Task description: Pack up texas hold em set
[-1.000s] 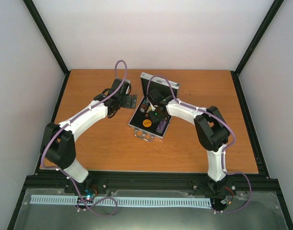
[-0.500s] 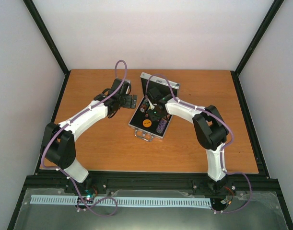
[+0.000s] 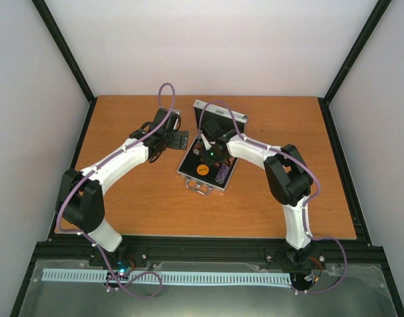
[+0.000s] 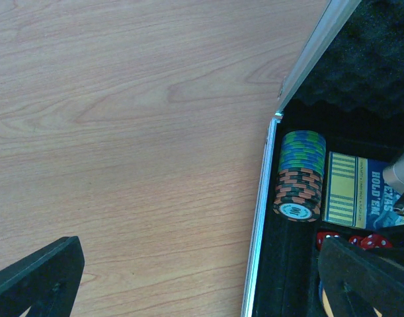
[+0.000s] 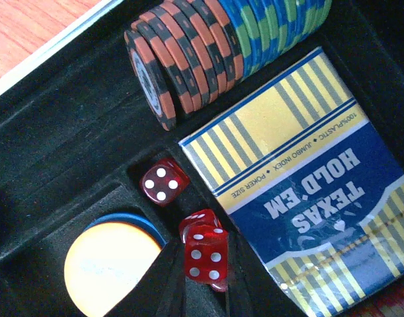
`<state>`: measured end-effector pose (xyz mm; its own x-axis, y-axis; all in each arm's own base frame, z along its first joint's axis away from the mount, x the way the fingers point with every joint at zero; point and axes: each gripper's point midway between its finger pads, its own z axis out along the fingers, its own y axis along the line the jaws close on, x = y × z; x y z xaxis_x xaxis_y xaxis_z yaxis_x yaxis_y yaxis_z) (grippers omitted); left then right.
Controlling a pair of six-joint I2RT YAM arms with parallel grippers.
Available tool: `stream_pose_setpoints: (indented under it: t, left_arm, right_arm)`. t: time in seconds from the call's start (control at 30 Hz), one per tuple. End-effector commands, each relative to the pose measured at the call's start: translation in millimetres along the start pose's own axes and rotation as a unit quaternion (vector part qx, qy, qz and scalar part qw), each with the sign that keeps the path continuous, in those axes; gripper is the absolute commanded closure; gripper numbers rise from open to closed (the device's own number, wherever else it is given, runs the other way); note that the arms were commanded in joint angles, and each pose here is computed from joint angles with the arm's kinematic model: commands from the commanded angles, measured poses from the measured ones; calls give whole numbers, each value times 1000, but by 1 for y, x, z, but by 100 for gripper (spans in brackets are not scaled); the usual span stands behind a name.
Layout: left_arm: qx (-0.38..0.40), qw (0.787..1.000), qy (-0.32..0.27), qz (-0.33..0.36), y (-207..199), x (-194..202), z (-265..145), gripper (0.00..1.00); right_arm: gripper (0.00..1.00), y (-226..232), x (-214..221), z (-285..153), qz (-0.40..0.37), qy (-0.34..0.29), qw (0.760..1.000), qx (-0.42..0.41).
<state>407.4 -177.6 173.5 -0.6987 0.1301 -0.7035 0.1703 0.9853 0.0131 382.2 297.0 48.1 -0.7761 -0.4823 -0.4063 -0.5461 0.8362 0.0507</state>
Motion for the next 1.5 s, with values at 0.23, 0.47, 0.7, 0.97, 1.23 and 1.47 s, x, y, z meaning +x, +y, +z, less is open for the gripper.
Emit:
stream_pose_setpoints:
  t: [0.23,0.47,0.7,0.97,1.23,1.47]
  left_arm:
    - [-1,1000,-16,-2,-1,-10,-5,0]
    - [-1,1000,-17,-2,0,-10,-6,0]
    - [-1,1000,-18,-3,0,-11,-8,0]
    - [-2,1000,-18,-3,1,-10,-8,0]
    - [-4,1000,-20,-3,2,-11,-10,0]
    - [-2,1000,-22,-4,1,-13,-11,0]
  right_arm:
    - [88,7,3,18,-5,14,1000,-27]
    - [89,9,-5,13,-6,1,999,-32]
    - [89,9,0,27,-3,12,999,-32]
    - [87,2,8,31,-1,22,1000,-14]
    - [86,-2,23,30,-3,34,999,-4]
    - [87,-7,31,28,-3,37,999,10]
